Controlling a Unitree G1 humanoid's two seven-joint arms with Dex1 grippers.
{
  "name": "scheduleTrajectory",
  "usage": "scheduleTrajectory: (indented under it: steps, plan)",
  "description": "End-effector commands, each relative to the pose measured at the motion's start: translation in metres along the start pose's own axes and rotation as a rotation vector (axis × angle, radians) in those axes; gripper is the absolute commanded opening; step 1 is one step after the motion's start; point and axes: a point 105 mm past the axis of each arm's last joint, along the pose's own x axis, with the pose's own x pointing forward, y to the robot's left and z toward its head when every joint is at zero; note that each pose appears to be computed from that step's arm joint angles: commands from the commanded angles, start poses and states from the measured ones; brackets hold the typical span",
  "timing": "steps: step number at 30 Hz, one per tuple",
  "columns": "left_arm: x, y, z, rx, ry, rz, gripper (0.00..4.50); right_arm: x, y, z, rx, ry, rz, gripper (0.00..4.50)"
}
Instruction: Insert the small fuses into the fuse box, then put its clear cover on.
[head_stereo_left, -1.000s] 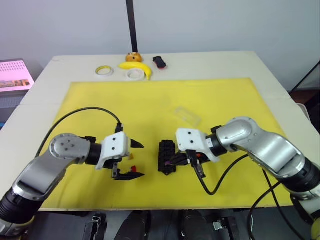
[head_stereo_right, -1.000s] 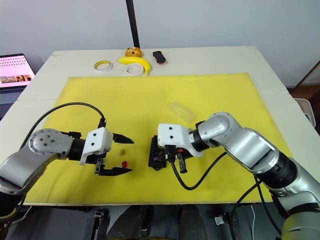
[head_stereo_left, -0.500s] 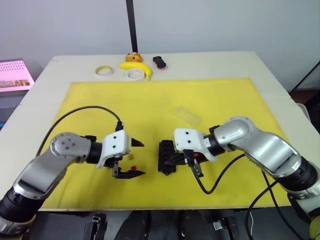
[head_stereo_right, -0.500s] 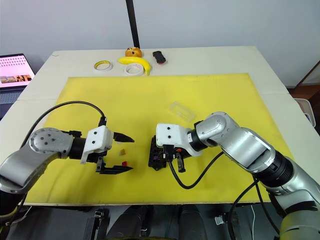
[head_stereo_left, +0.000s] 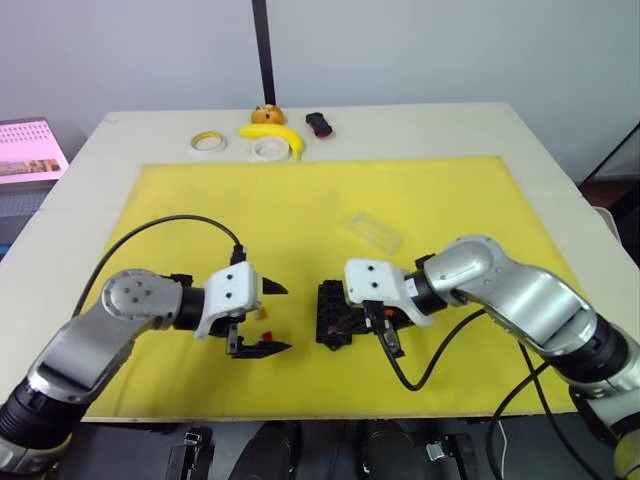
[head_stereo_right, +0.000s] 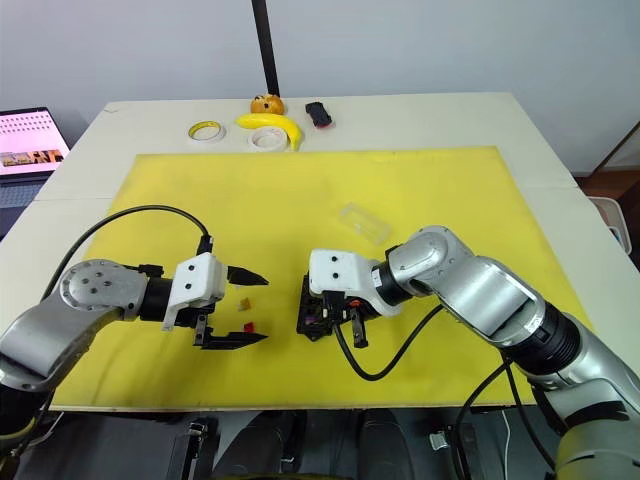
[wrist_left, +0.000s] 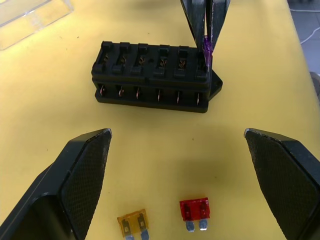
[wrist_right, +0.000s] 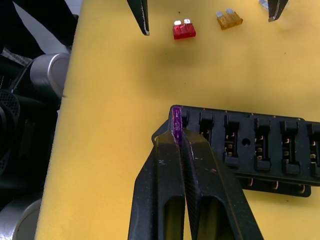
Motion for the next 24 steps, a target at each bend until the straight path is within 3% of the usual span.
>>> scheduleTrajectory:
  steps: [1, 24]
  plan:
    - [-0.001, -0.001, 0.007, 0.041, -0.010, 0.011, 4.47, -0.001, -0.001, 0.005, -0.044, 0.005, -0.013, 0.00]
    - [0.001, 0.004, 0.005, 0.058, -0.016, 0.019, 4.47, -0.010, -0.011, 0.007, -0.033, 0.008, -0.064, 0.00]
